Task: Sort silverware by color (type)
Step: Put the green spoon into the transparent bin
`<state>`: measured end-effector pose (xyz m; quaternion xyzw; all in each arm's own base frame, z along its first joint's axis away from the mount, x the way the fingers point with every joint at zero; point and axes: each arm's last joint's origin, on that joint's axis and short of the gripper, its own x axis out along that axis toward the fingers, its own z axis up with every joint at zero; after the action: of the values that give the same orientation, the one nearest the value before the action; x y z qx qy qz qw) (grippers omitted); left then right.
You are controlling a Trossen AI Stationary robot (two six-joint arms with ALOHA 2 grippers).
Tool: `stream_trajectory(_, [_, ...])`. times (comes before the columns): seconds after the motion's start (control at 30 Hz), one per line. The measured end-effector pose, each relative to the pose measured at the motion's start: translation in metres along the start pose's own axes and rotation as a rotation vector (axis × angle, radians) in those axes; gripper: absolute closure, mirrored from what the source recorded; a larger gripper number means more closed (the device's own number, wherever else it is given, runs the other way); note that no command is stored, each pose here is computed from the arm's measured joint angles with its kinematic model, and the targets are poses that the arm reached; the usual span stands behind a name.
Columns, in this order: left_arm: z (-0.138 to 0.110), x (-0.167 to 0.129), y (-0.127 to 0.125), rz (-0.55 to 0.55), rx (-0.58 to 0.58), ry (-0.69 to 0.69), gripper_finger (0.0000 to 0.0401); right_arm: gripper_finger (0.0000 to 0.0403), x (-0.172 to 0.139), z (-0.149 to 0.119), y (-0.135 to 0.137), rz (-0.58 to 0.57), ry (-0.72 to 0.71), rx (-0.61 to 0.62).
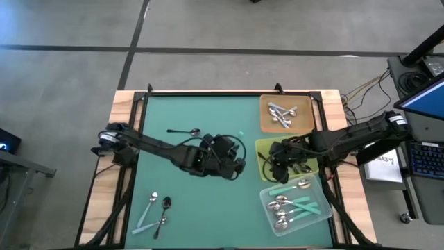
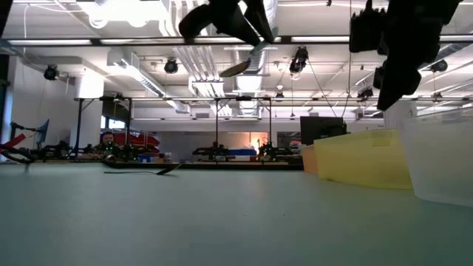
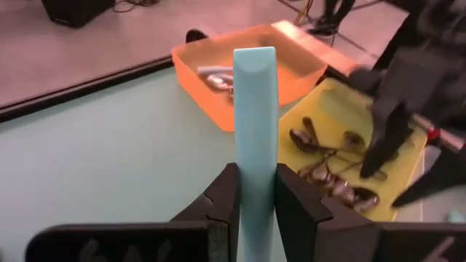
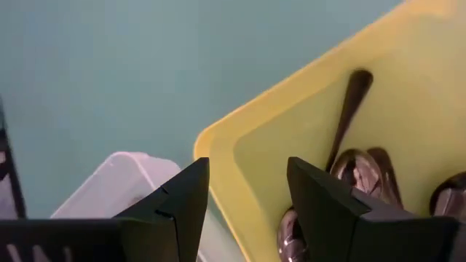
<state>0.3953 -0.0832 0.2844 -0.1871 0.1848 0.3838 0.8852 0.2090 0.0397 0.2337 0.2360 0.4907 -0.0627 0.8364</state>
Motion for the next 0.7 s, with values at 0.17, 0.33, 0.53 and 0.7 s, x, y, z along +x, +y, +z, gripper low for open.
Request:
stream_trajectory(0.17, [-0.002,0.013,0.003,0.029,-0.005,-0.008,0.0355,0.0225,0.017,0.003,0.001,-0.032,0.034,0.022])
stream_trajectory(0.33, [-0.012,0.017,0.008,0.077,-0.045,-0.048,0.0355,0.0225,0.012,0.021,0.001,-0.086,-0.068,-0.027])
stream_trajectory(0.53, [-0.025,0.023,0.011,0.071,-0.116,-0.098,0.0355,0.0225,-0.025,0.052,-0.008,-0.071,-0.359,0.005])
stream_trajectory(0.7, [-0.024,0.033,0.011,0.019,-0.174,-0.158,0.0355,0.0225,-0.044,0.064,-0.022,-0.04,-0.522,0.075])
